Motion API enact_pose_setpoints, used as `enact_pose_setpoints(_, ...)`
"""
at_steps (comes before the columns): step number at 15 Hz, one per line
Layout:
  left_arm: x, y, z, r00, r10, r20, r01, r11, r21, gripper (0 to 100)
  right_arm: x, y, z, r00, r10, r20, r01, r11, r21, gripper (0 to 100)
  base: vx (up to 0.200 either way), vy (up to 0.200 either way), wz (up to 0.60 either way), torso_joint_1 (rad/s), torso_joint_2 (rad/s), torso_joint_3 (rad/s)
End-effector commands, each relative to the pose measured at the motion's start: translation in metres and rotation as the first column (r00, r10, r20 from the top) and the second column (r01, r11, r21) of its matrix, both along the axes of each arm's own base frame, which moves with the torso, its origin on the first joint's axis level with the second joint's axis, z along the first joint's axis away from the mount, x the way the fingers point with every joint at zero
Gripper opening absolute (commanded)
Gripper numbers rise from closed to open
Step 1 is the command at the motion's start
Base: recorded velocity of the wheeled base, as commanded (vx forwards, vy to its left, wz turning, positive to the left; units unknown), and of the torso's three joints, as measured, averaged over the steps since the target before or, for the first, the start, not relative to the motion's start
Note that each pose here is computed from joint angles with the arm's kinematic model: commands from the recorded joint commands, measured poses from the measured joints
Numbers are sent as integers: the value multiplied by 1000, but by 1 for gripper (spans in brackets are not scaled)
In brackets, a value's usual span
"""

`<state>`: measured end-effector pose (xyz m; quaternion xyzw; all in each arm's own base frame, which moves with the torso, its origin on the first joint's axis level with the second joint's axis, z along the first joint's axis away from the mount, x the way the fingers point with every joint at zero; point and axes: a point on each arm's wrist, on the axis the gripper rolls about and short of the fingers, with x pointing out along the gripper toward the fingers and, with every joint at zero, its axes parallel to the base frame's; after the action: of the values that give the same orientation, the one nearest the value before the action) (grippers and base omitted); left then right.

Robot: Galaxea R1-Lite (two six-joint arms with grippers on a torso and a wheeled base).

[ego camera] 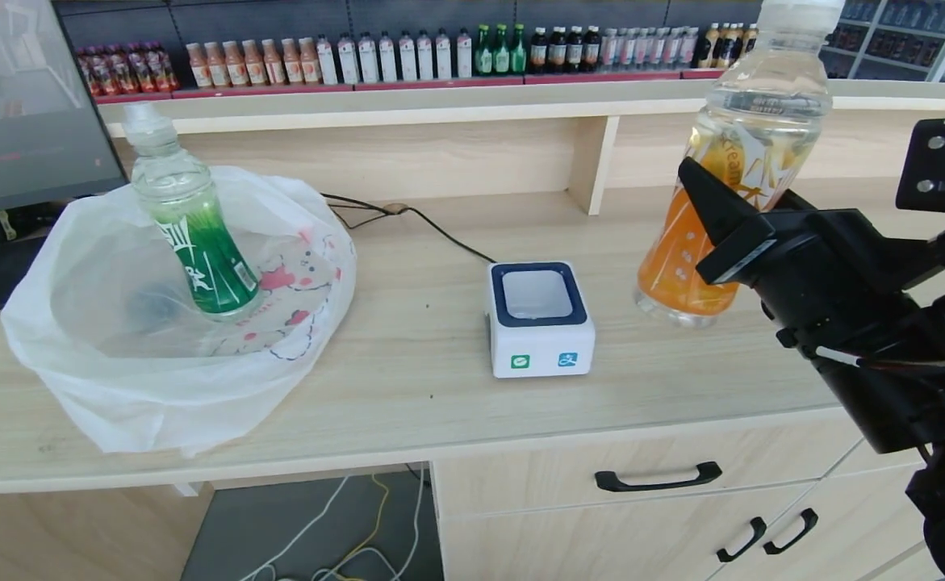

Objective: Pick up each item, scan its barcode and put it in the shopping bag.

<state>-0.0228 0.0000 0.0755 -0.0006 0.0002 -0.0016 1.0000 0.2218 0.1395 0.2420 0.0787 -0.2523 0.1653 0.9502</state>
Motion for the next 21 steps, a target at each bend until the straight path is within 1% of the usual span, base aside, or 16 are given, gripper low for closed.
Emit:
enact_pose_setpoints(1,0,0,0,1000,0,0,0,1000,0,100,-5,-3,6,1000,-1,21,0,1000,13,0,0,200,0,2,2,2)
enact_pose_setpoints(6,0,0,0,1000,0,0,0,1000,1,100,-10,-7,11,999,-1,37,0,1000,24,0,0,200,0,0,0,-2)
enact_pose_setpoints(9,0,0,0,1000,0,0,0,1000,1,100,-10,-6,14,999,-1,48,0,1000,31,0,0,0,0,0,0,0)
enact_pose_setpoints(11,0,0,0,1000,0,0,0,1000,1,100,-10,-7,21,997,-3,72,0,999,42,0,0,0,0,0,0,0)
enact_pose_setpoints(15,0,0,0,1000,0,0,0,1000,1,100,-11,-7,23,997,0,78,-4,999,52,0,0,0,0,0,0,0)
enact_pose_setpoints(16,0,0,0,1000,0,0,0,1000,1,100,-10,-6,33,993,5,114,-13,998,69,0,0,0,0,0,0,0)
enact_pose_setpoints(17,0,0,0,1000,0,0,0,1000,1,100,-10,-3,44,990,27,141,-44,991,124,0,0,0,0,0,0,0)
enact_pose_setpoints(18,0,0,0,1000,0,0,0,1000,1,100,-9,-3,41,992,51,116,-70,984,163,0,0,0,0,0,0,0)
enact_pose_setpoints(21,0,0,0,1000,0,0,0,1000,1,100,-1,1,38,996,60,69,-77,958,275,0,0,0,0,0,0,0)
